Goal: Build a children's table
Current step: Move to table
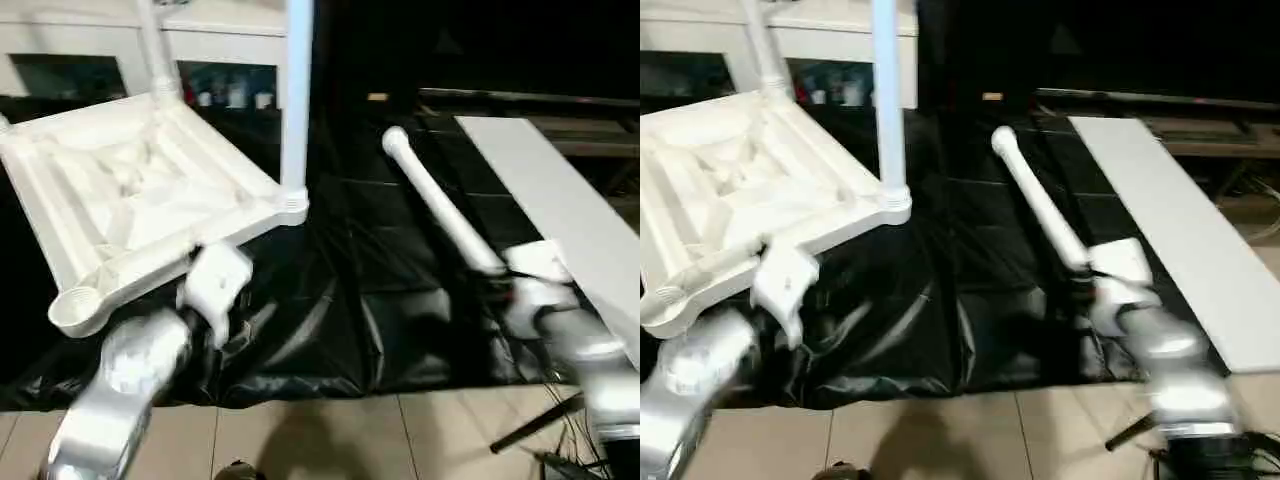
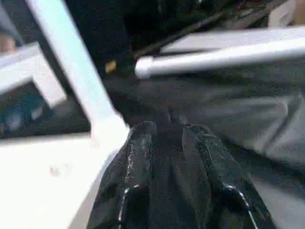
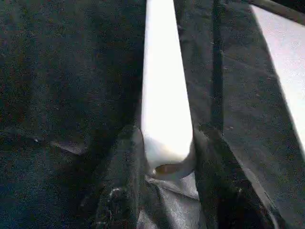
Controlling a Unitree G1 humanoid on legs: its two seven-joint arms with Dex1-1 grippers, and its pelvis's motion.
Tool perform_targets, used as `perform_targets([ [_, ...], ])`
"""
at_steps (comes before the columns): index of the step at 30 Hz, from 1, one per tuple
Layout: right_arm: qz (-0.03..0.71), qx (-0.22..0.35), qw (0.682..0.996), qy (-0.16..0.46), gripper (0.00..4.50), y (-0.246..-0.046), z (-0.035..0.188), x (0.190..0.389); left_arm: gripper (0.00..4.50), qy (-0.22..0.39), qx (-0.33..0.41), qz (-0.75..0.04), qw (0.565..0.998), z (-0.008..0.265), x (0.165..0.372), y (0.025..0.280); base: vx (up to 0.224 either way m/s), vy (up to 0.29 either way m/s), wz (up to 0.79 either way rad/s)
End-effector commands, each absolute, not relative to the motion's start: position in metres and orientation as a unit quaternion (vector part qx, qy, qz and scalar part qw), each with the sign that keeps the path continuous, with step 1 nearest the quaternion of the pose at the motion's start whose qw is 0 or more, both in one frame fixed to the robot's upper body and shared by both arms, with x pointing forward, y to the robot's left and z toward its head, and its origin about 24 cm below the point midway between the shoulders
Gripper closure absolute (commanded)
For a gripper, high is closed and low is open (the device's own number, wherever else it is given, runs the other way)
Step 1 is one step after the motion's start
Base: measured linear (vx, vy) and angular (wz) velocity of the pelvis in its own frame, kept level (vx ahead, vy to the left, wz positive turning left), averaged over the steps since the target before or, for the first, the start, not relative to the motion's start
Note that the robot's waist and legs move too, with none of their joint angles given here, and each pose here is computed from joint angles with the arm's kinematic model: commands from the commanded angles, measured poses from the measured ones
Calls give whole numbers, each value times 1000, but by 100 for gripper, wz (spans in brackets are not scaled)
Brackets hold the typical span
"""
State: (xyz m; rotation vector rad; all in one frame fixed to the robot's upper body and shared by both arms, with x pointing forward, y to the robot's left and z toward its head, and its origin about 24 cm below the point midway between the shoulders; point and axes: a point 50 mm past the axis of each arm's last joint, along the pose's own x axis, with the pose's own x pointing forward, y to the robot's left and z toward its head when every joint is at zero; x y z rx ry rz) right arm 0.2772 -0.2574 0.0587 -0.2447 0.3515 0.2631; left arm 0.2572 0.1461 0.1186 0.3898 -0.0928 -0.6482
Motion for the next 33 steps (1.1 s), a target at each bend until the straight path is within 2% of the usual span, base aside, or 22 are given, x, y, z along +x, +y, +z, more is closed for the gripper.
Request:
perform_targets([
  [1,138,-108,972,154,333,-272,70,274,328,-49,189,-325,925,120,259,144,0,0,0],
  [2,139,-108,972,154,333,-272,71,274,328,-49,189,-325,925,120,259,144,0,0,0],
  [7,234,-121,945,196,333,-297,73,241,328,-52,203,-356,911,119,264,134,0,0,0],
  [10,257,-116,937,206,333,-303,75,230,328,-59,199,-362,909,121,265,132,0,0,0],
  [13,289,-101,929,207,333,-303,79,221,328,-61,198,-368,906,121,266,128,0,0,0],
  [20,343,-111,902,236,333,-300,74,205,328,-69,199,-385,899,122,267,118,0,0,0],
  [26,369,-99,893,237,333,-297,77,200,328,-73,193,-394,896,122,265,111,0,0,0],
  [33,424,-61,874,230,333,-291,91,192,328,-76,193,-399,893,123,265,108,0,0,0],
])
